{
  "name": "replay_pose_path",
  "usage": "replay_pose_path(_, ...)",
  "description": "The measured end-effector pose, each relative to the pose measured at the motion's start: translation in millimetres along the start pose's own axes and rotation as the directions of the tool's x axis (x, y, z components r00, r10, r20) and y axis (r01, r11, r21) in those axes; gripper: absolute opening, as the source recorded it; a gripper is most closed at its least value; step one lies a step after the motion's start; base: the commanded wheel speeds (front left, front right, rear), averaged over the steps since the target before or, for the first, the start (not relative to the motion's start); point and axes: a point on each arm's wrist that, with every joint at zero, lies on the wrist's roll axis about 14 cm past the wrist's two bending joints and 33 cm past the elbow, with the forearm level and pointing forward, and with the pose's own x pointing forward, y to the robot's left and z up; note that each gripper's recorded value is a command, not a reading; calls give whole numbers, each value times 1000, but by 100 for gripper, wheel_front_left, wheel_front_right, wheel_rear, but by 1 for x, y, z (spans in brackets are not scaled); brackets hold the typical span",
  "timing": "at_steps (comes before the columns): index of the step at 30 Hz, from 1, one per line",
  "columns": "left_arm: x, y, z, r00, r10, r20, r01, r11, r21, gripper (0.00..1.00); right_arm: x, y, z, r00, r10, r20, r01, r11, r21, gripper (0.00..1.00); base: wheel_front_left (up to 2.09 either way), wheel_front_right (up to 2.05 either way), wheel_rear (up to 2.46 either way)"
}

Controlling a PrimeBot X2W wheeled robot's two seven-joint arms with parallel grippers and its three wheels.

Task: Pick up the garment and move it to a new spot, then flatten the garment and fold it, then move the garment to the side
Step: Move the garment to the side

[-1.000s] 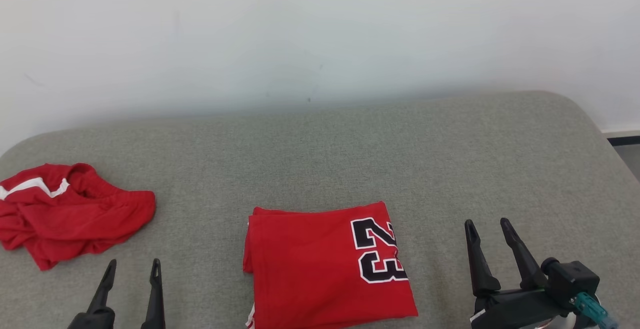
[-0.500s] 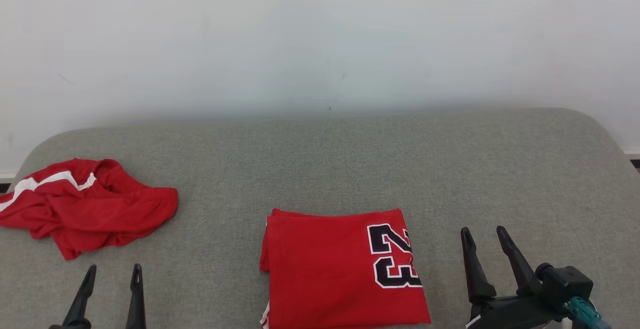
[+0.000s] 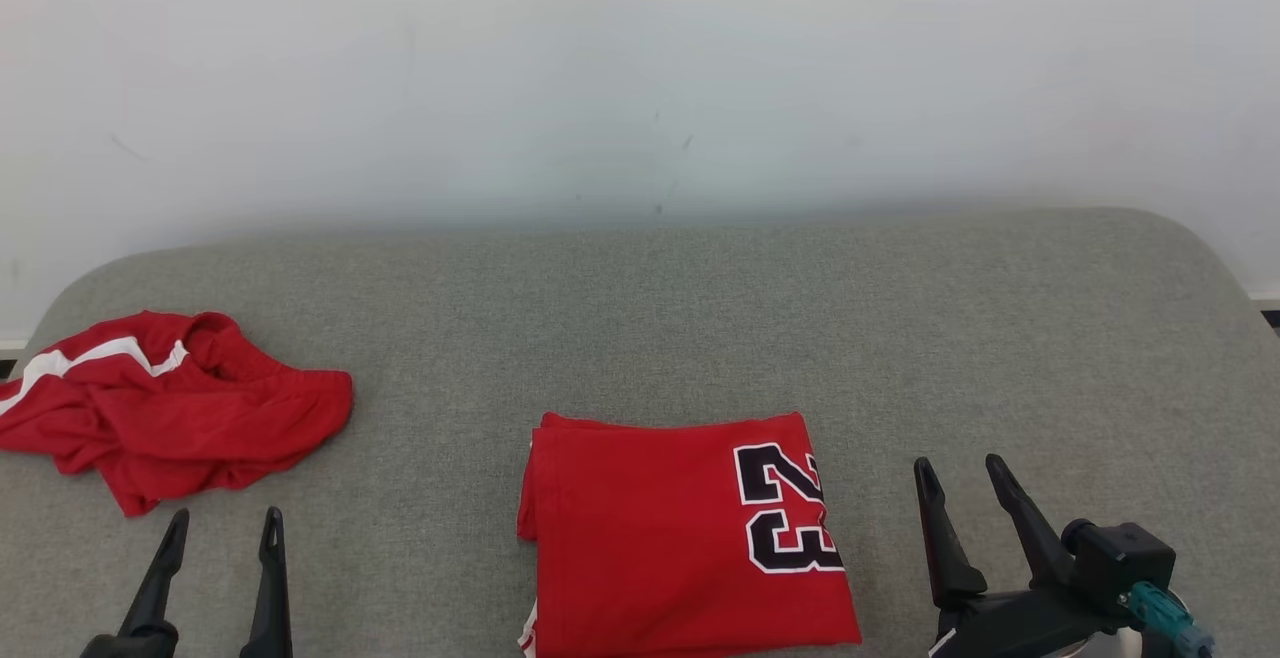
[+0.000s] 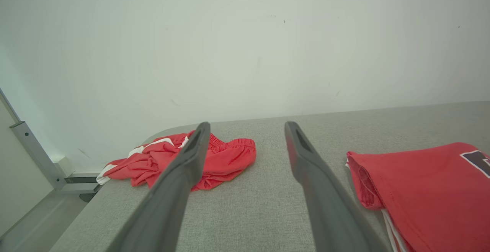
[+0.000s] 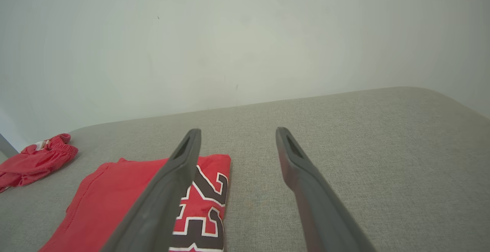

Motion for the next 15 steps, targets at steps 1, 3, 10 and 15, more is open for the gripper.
replay_pose_path(1,0,-1,0,1000,-2,0,2,1000,0,100,0,0,-1,1000,-1,-6,1,1000,-1,100,0,0,0)
replay_pose_path(3,0,-2,-1,1000,-4,-3,4,1000,0,100,0,-1,-3,1000,-2,-23,2,1000,-4,100,0,0,0)
replay_pose_path(10,0,-1,-3,1000,-6,-12,6,1000,4,100,0,0,-5,999,-1,-43,0,1000,-15,100,0,0,0)
replay_pose_path(15,-1,-2,-5,1000,-6,-18,7,1000,4,100,-1,0,-7,999,0,-53,0,1000,-15,100,0,0,0)
